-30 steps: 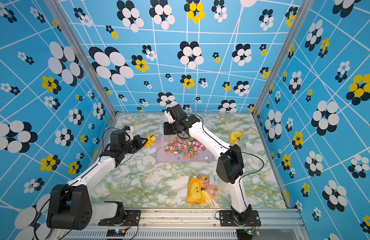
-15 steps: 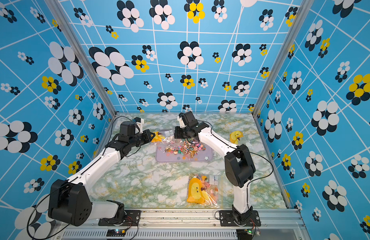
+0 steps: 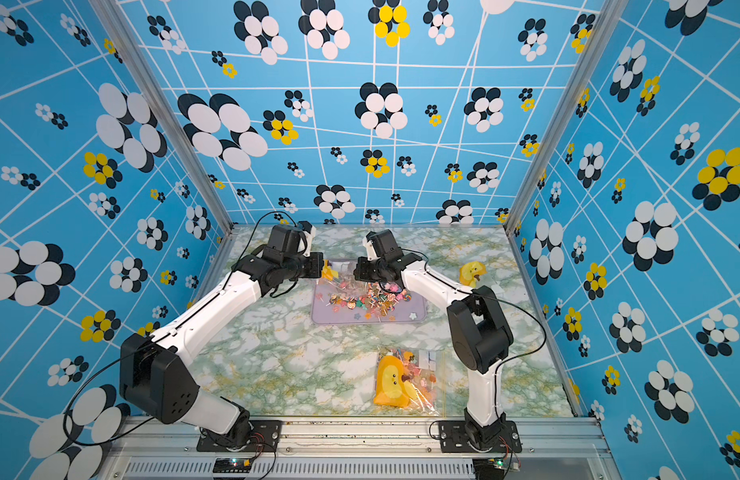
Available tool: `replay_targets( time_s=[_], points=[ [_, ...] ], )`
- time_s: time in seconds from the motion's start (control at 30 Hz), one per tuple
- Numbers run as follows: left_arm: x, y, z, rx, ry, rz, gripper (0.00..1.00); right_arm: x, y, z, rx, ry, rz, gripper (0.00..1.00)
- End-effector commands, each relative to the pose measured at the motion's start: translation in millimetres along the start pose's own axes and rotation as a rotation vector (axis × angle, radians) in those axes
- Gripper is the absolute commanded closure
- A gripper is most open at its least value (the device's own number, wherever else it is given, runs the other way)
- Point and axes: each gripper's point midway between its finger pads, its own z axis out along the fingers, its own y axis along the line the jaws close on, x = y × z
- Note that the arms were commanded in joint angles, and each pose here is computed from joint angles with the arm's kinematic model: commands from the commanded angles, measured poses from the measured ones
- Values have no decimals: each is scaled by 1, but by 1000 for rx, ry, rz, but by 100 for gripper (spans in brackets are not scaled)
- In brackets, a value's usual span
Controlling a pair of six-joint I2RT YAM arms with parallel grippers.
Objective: Pour candies out of the ziploc bag
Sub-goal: 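Pour the candies out of the ziploc bag onto the tray.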
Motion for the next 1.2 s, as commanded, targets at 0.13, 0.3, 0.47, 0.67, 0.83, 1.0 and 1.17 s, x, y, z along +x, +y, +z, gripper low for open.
replay_targets(
  time_s=[0.13,0.3,0.47,0.67,0.83,1.0,1.17],
  points=[
    [-10,-6,-1,-77,47,140,100,6,-12,16,-13,11,47,97],
    [-15,-12,0,-81,59,172,100,9,-17,21,-24,10,71,97],
    [-19,-23,-2,-96,67,226,100,15,-21,29,-38,23,99,97],
    [-24,-37,-4,-108,81,295,100,15,-22,29,-47,13,111,96],
    [-33,-49,-9,-104,74,330,100,18,-23,35,-71,15,138,96],
    [-44,-59,-15,-104,57,352,100,23,-24,44,-107,12,182,95],
    [-53,-65,-22,-106,40,369,100,27,-25,49,-131,14,206,95]
  ],
)
